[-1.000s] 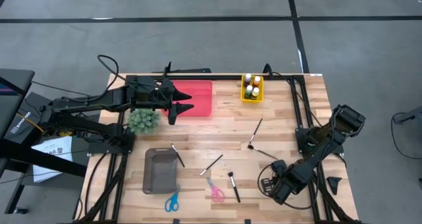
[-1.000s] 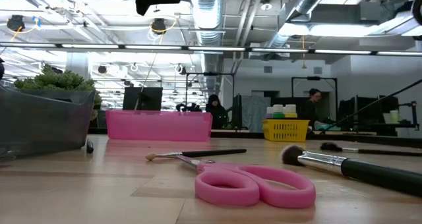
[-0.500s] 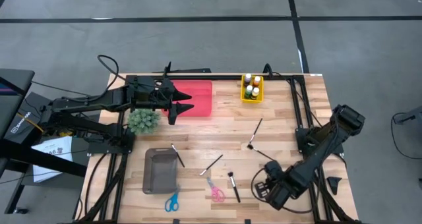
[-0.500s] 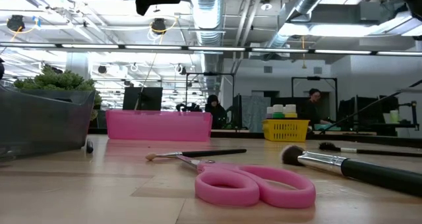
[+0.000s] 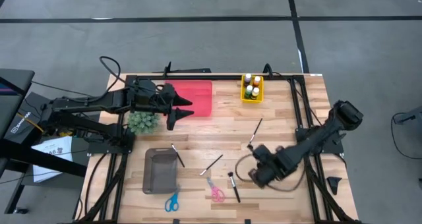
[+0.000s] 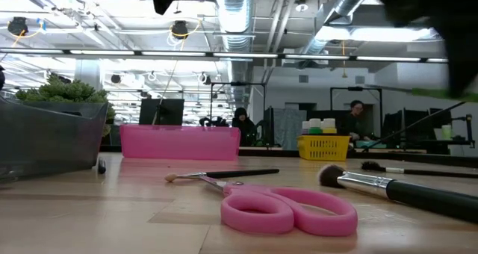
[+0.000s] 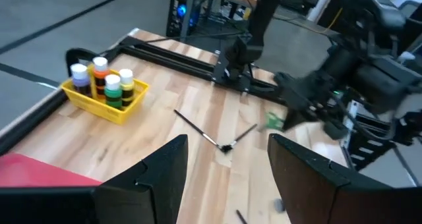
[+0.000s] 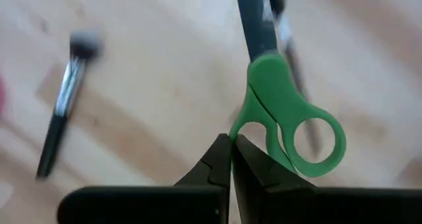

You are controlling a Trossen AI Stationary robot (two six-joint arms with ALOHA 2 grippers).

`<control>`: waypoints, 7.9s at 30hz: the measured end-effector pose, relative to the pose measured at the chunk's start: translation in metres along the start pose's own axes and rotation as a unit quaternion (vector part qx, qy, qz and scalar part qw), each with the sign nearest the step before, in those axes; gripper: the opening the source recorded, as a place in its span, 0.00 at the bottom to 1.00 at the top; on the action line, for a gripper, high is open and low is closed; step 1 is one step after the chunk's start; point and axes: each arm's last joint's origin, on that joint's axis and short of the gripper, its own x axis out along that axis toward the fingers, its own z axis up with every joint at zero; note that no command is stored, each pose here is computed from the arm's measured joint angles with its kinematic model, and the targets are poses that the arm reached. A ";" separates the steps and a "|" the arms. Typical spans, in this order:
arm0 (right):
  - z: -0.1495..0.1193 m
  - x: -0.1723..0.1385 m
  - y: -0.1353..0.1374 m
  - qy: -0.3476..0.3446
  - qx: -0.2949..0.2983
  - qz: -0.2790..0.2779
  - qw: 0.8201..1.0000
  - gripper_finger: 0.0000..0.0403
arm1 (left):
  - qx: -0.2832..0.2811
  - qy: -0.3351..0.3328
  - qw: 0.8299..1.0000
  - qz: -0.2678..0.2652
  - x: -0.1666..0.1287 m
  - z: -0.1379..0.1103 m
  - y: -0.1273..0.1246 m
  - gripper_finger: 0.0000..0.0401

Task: Pick & Place Paint Supplies
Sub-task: Put the green scissors into the black bin, then put the blue scissors into the black bin

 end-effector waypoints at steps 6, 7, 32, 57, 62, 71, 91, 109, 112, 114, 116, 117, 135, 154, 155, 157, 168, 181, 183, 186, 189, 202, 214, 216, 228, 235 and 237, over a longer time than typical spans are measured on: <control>0.048 -0.004 -0.014 -0.048 -0.045 0.003 0.998 0.00 | -0.017 0.010 1.000 -0.011 0.000 -0.003 -0.007 0.51; 0.057 -0.005 -0.017 -0.058 -0.052 0.003 0.997 0.00 | -0.018 0.013 1.000 -0.011 0.000 -0.004 -0.008 0.51; 0.230 -0.055 -0.055 -0.296 -0.134 0.133 0.936 0.00 | -0.163 0.015 0.980 0.112 0.057 -0.024 -0.005 0.51; 0.247 -0.077 -0.040 -0.323 -0.218 0.115 0.914 0.00 | -0.158 -0.146 0.968 0.129 0.085 0.001 0.021 0.51; 0.248 -0.078 -0.039 -0.326 -0.219 0.116 0.912 0.00 | -0.169 -0.149 0.965 0.130 0.084 0.002 0.024 0.51; 0.248 -0.078 -0.040 -0.326 -0.228 0.112 0.911 0.00 | -0.194 -0.181 0.955 0.134 0.082 0.009 0.031 0.37; 0.247 -0.079 -0.037 -0.328 -0.196 0.133 0.914 0.18 | -0.199 -0.187 0.950 0.150 0.082 0.009 0.035 0.00; 0.245 -0.082 -0.054 -0.302 -0.170 0.109 0.931 0.39 | -0.174 -0.003 0.966 0.190 0.066 -0.018 0.044 0.00; 0.248 -0.081 -0.061 -0.297 -0.164 0.097 0.936 0.39 | -0.177 0.044 0.969 0.169 0.060 -0.024 0.042 0.00; 0.250 -0.081 -0.065 -0.296 -0.158 0.092 0.938 0.38 | -0.182 0.068 0.970 0.148 0.057 -0.026 0.041 0.00; 0.253 -0.080 -0.069 -0.296 -0.154 0.086 0.939 0.37 | -0.201 0.095 0.967 0.126 0.055 -0.029 0.039 0.00; 0.255 -0.080 -0.071 -0.297 -0.155 0.083 0.938 0.37 | -0.210 0.107 0.965 0.116 0.054 -0.031 0.039 0.00; 0.281 -0.075 -0.108 -0.304 -0.157 0.052 0.938 0.35 | -0.332 0.263 0.904 -0.051 -0.010 -0.043 -0.024 0.00; 0.285 -0.075 -0.112 -0.305 -0.158 0.071 0.936 0.35 | -0.386 0.423 0.818 0.050 -0.018 -0.105 -0.063 0.01; 0.285 -0.074 -0.112 -0.304 -0.158 0.071 0.937 0.35 | -0.390 0.421 0.818 0.047 -0.014 -0.110 -0.063 0.01; 0.285 -0.074 -0.112 -0.301 -0.160 0.074 0.937 0.35 | -0.398 0.423 0.813 0.046 -0.009 -0.123 -0.063 0.01; 0.283 -0.073 -0.112 -0.292 -0.164 0.080 0.939 0.35 | -0.411 0.430 0.802 0.059 0.003 -0.168 -0.056 0.01; 0.283 -0.073 -0.113 -0.291 -0.165 0.078 0.939 0.35 | -0.423 0.434 0.792 0.066 0.003 -0.187 -0.052 0.01; 0.283 -0.073 -0.113 -0.292 -0.164 0.078 0.939 0.35 | -0.423 0.434 0.793 0.066 0.003 -0.187 -0.052 0.01; 0.283 -0.073 -0.113 -0.292 -0.164 0.078 0.939 0.35 | -0.423 0.434 0.793 0.066 0.003 -0.187 -0.052 0.02; 0.283 -0.073 -0.113 -0.292 -0.165 0.078 0.939 0.35 | -0.423 0.433 0.793 0.066 0.003 -0.187 -0.052 0.04; 0.283 -0.073 -0.113 -0.292 -0.165 0.078 0.939 0.35 | -0.423 0.431 0.794 0.067 0.003 -0.187 -0.052 0.16; 0.283 -0.073 -0.113 -0.292 -0.165 0.078 0.939 0.35 | -0.418 0.432 0.796 0.065 0.003 -0.187 -0.052 0.28; 0.283 -0.073 -0.113 -0.292 -0.165 0.078 0.939 0.35 | -0.416 0.432 0.797 0.063 0.003 -0.187 -0.052 0.29; 0.283 -0.073 -0.113 -0.291 -0.164 0.078 0.939 0.35 | -0.426 0.390 0.816 -0.016 -0.009 -0.166 -0.055 0.30; 0.283 -0.073 -0.113 -0.290 -0.164 0.078 0.940 0.35 | -0.447 0.349 0.812 -0.136 -0.025 -0.145 -0.071 0.30; 0.283 -0.073 -0.113 -0.289 -0.165 0.077 0.940 0.35 | -0.455 0.343 0.801 -0.183 -0.031 -0.140 -0.082 0.30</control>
